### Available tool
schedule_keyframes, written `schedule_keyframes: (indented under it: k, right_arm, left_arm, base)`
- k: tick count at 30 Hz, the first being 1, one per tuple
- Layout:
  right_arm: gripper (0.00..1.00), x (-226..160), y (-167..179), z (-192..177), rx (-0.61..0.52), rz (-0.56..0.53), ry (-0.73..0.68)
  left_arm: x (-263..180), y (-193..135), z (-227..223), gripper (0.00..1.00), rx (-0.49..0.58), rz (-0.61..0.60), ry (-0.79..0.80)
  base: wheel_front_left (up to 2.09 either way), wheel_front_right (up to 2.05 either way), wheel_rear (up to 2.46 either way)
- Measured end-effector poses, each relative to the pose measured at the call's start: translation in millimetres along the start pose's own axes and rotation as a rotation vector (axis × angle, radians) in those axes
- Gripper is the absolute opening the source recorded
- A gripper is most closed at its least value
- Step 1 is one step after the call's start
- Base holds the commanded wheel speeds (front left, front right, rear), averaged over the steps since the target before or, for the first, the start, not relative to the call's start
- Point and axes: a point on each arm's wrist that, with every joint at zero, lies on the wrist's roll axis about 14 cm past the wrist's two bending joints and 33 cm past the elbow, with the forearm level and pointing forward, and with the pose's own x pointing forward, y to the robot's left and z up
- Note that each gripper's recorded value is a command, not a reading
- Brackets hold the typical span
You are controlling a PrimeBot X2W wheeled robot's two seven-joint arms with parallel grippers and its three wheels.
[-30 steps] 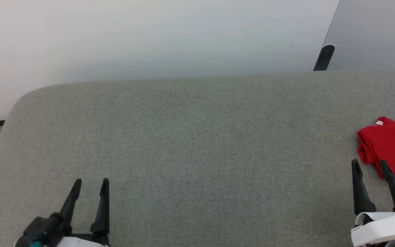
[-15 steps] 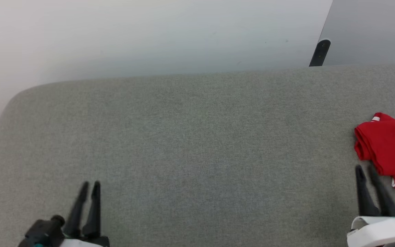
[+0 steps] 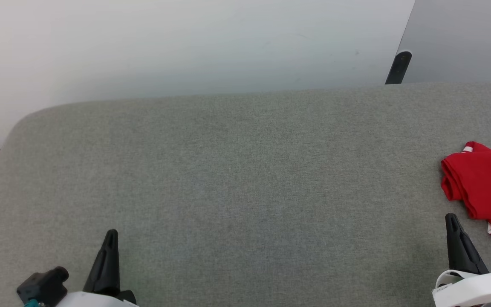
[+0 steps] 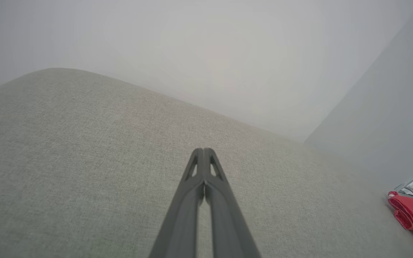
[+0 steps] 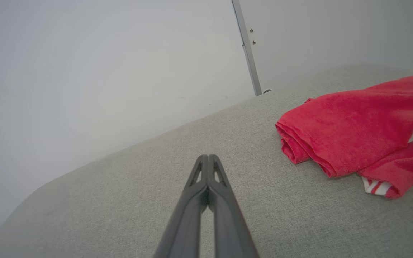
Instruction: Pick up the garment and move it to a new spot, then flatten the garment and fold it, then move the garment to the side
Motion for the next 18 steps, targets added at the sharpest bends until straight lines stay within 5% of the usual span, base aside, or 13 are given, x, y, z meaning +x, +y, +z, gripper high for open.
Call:
schedule_keyframes:
  k: [18]
  right_arm:
    - [0.0,4.5,-0.9,-4.3,0.277,-0.021,0.018]
  left_arm:
    - [5.4,4.8,-1.4,0.0,-0.281,0.053,0.015]
  base:
    - [0.0,0.0,0.0]
